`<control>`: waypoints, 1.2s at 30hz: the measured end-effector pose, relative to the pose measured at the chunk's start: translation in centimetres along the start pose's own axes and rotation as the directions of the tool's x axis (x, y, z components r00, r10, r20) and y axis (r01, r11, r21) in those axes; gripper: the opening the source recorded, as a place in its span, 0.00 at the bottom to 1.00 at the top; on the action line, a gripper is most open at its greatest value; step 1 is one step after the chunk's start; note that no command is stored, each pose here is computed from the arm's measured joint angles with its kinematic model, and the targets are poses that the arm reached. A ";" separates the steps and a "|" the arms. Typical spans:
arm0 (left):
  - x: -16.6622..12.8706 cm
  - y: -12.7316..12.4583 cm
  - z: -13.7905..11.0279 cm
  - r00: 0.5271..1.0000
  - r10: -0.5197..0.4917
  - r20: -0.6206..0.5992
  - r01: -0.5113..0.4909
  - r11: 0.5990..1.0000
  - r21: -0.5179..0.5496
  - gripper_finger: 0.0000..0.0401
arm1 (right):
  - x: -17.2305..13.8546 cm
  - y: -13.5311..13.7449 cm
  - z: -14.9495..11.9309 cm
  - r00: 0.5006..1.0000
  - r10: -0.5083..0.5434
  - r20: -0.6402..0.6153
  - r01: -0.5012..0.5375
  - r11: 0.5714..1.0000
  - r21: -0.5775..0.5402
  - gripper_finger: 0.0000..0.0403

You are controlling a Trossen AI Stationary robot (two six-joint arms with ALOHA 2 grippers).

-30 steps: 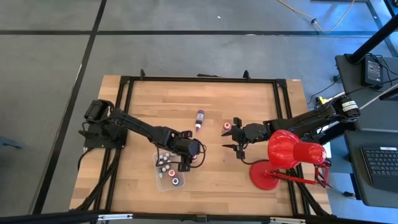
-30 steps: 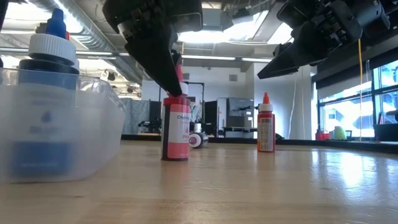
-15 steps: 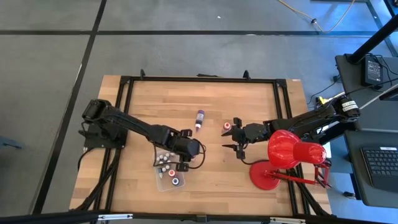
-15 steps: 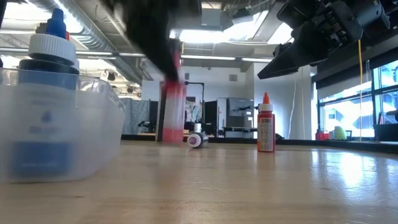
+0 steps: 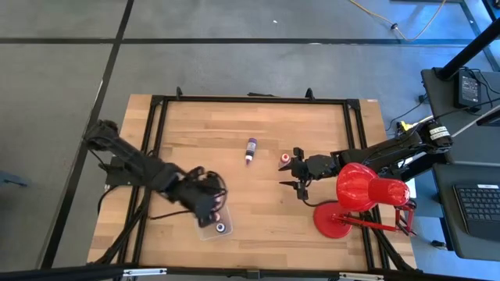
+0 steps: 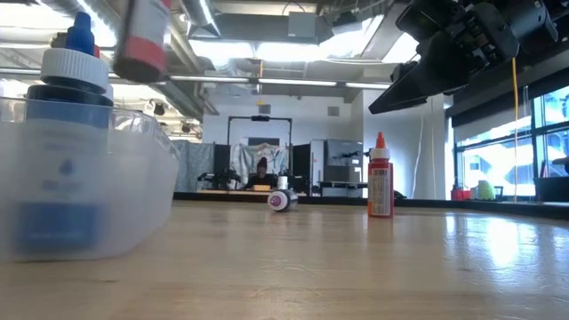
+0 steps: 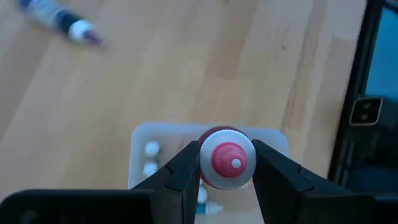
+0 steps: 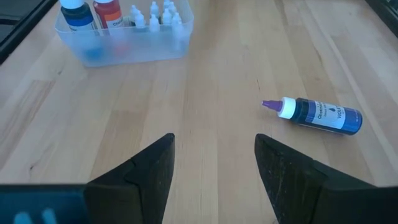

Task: Pick & Place food coloring
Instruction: Put the large pink food coloring bottle into the bin

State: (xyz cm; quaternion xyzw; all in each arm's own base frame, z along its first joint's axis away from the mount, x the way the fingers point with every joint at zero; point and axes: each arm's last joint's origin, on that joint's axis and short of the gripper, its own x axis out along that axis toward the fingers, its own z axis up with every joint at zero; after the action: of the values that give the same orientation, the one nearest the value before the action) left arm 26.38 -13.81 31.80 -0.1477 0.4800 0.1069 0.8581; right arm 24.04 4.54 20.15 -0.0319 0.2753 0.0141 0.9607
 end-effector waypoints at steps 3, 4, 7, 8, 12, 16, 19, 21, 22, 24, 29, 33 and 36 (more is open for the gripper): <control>-1.6 -0.4 -1.8 0.998 0.061 0.023 -0.059 0.996 -0.071 0.29 | 0.0 0.0 0.0 1.000 0.000 0.000 0.000 1.000 0.002 0.55; -1.9 -0.5 -2.5 0.996 0.084 0.028 -0.082 0.993 -0.083 0.29 | 0.0 0.0 0.0 1.000 0.000 0.001 0.000 1.000 0.003 0.55; -2.6 -1.1 -4.1 0.992 0.118 0.043 -0.113 0.987 -0.112 0.29 | 0.0 0.0 0.0 1.000 0.000 0.001 0.000 1.000 0.003 0.55; -2.7 -1.4 -4.5 0.992 0.115 0.047 -0.109 0.987 -0.121 0.29 | 0.0 0.0 0.0 1.000 0.000 0.001 0.000 1.000 0.003 0.55; -2.6 -2.8 -5.9 0.995 0.087 0.039 -0.079 0.982 -0.173 0.29 | 0.0 0.0 0.0 1.000 0.000 0.001 0.000 1.000 0.003 0.55; -1.2 -4.1 -7.0 0.994 0.110 0.005 -0.107 0.973 -0.207 0.29 | 0.0 0.0 0.0 1.000 0.000 0.001 0.000 1.000 0.003 0.55; 0.4 -5.1 -7.3 0.993 0.118 -0.004 -0.116 0.974 -0.193 0.29 | 0.0 0.0 0.0 1.000 -0.001 0.001 0.001 1.000 0.003 0.55; 1.2 -5.6 -7.4 0.993 0.115 -0.007 -0.114 0.977 -0.181 0.29 | 0.0 0.0 0.0 1.000 0.000 0.002 0.000 1.000 0.003 0.55; 1.5 -5.7 -7.5 0.993 0.120 -0.010 -0.120 0.977 -0.179 0.29 | 0.0 0.0 0.0 1.000 0.000 0.002 0.000 1.000 0.003 0.55; 2.3 -6.0 -7.7 0.990 0.139 -0.027 -0.141 0.972 -0.186 0.30 | 0.0 0.0 0.0 1.000 0.000 0.002 0.000 1.000 0.003 0.55; 3.8 -6.6 -8.0 0.988 0.141 -0.055 -0.149 0.970 -0.193 0.29 | 0.0 0.0 0.0 1.000 0.000 0.002 0.000 1.000 0.003 0.55; 4.5 -7.2 -8.0 0.992 0.120 -0.037 -0.125 0.971 -0.206 0.30 | 0.0 0.0 0.0 1.000 0.000 0.002 0.000 1.000 0.003 0.55; 4.9 -7.3 -8.0 0.991 0.126 -0.037 -0.130 0.970 -0.205 0.30 | 0.0 0.0 0.0 1.000 0.000 0.002 0.000 1.000 0.003 0.55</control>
State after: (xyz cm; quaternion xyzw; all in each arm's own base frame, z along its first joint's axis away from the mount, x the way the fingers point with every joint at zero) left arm 24.97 -23.26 24.71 -0.2063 0.4848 0.2097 0.8237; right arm 24.05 4.54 20.17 -0.0303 0.2744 0.0136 0.9610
